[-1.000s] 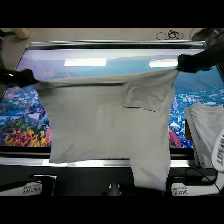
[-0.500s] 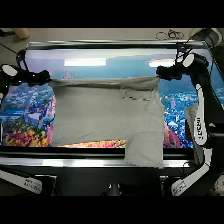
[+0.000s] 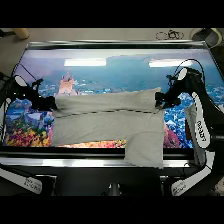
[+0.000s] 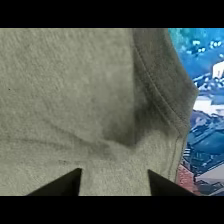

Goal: Fold the shirts.

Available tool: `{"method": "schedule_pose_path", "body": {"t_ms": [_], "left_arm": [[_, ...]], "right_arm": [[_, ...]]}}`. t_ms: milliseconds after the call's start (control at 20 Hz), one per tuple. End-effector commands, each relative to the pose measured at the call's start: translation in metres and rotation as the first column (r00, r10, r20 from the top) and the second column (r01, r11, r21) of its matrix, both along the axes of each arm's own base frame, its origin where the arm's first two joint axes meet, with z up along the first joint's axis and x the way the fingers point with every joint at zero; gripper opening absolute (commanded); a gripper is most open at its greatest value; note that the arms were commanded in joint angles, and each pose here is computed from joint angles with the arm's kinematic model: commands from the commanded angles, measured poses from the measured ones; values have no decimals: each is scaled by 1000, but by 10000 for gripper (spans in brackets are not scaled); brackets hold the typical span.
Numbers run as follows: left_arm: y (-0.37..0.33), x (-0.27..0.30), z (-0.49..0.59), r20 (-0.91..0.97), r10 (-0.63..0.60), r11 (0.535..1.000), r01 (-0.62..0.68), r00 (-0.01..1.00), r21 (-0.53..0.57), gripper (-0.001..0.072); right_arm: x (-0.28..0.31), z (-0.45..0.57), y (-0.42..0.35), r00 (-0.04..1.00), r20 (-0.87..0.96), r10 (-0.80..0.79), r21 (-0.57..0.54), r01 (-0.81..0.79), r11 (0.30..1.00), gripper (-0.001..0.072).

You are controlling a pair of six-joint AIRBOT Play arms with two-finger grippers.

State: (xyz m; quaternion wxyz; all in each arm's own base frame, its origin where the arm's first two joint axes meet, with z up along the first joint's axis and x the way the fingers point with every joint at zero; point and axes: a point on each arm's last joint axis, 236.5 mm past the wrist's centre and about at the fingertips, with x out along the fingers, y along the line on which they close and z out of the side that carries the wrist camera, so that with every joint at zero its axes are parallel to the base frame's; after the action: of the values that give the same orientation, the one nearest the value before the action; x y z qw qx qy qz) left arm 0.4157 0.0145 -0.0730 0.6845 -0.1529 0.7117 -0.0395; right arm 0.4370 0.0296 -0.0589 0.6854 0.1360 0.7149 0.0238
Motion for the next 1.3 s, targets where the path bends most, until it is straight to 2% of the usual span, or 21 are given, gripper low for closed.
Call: {"method": "schedule_pose_path", "body": {"t_ms": [0, 100, 200, 350, 450, 550, 700, 850, 900, 950, 1000, 1100, 1250], "left_arm": [[6, -11, 22, -9, -1, 1000, 1, 1000, -2, 437], [19, -25, 46, 2, 25, 1000, -25, 1000, -3, 442], [23, -62, 43, -38, 58, 998, -59, 998, -12, 511], [5, -142, 2, -124, 46, 998, -51, 991, -37, 511], [-1, -174, -22, -136, 72, 997, -77, 988, -30, 511], [-8, -187, -39, -144, 97, 994, -104, 985, -39, 511], [-21, -170, -46, -81, 170, 980, -177, 982, -92, 511], [-34, -176, -53, -107, 150, 981, -161, 983, -106, 498], [-36, -178, -55, -118, 147, 981, -159, 982, -107, 362], [-37, -178, -55, -121, 145, 982, -158, 982, -107, 139], [-37, -178, -54, -116, 144, 982, -157, 983, -107, 28], [-36, -176, -51, -102, 137, 983, -148, 985, -106, 27], [-36, -174, -44, -78, 134, 984, -142, 988, -106, 27]], "right_arm": [[-19, 21, 1, 1000, -28, 10, 1, -10, 1000, 493], [-49, 38, -17, 995, -96, 42, -38, -46, 998, 492], [-79, 37, -26, 991, -134, 18, -23, -22, 999, 489], [-117, 20, -19, 994, -107, 16, -8, -17, 1000, 487], [-133, 14, -16, 995, -95, 8, -5, -8, 1000, 487], [-143, 12, -15, 994, -108, 8, -3, -9, 1000, 487], [-143, 12, -15, 994, -105, 13, -4, -14, 1000, 487], [-153, 7, -18, 990, -137, 29, -14, -31, 999, 491], [-165, 0, -17, 986, -159, 48, -7, -50, 999, 495], [-180, -10, -15, 982, -182, 60, -1, -61, 998, 499], [-196, -22, -14, 977, -203, 61, 2, -61, 998, 501], [-217, -43, -5, 973, -221, 66, 31, -61, 998, 501], [-214, -63, 4, 985, -173, 21, 53, -12, 998, 492]]}}
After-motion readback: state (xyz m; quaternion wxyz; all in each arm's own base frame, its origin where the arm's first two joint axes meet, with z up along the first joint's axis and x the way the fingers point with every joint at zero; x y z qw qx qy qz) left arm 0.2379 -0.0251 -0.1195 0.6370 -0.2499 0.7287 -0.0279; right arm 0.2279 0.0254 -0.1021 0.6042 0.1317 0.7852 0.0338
